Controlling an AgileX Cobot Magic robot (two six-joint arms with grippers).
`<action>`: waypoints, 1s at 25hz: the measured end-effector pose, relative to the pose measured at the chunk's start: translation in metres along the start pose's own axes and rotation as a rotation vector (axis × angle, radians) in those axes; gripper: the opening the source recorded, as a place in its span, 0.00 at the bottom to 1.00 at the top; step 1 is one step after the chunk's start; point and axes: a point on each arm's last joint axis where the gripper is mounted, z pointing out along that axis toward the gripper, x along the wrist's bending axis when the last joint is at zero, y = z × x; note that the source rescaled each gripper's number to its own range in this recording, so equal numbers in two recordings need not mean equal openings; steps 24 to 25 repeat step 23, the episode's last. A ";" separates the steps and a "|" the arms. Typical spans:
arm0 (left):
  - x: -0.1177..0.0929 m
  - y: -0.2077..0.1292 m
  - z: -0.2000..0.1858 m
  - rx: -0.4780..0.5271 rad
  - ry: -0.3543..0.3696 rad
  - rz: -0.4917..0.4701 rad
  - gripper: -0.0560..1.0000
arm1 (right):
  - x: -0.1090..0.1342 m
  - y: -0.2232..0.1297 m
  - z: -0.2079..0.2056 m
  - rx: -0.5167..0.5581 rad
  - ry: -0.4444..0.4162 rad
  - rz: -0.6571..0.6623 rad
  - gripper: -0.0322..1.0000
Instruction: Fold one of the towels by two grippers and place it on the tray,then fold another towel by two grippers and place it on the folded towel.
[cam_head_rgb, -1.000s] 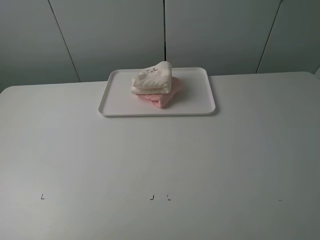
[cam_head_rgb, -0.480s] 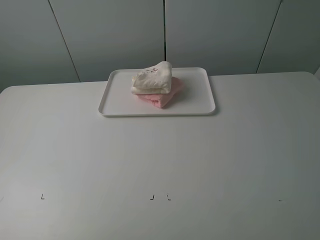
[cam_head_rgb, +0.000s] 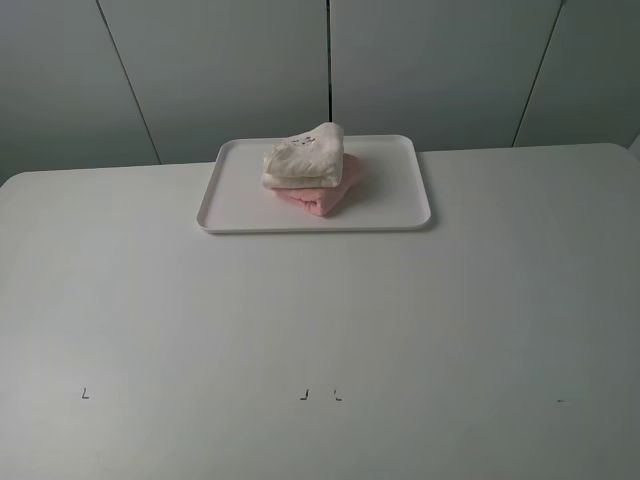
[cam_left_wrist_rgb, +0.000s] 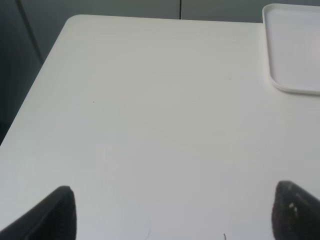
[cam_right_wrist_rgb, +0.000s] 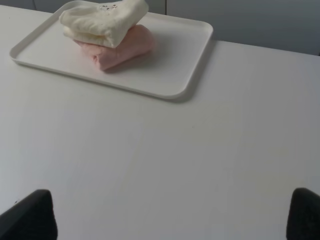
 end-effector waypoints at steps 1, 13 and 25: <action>0.000 0.000 0.000 0.000 0.000 0.000 1.00 | 0.000 0.000 0.000 0.000 0.000 0.000 1.00; 0.000 0.000 0.000 0.000 0.000 0.002 1.00 | 0.000 0.000 0.000 0.000 0.000 0.000 1.00; 0.000 0.000 0.000 0.000 0.000 0.002 1.00 | 0.000 0.000 0.000 0.000 0.000 0.000 1.00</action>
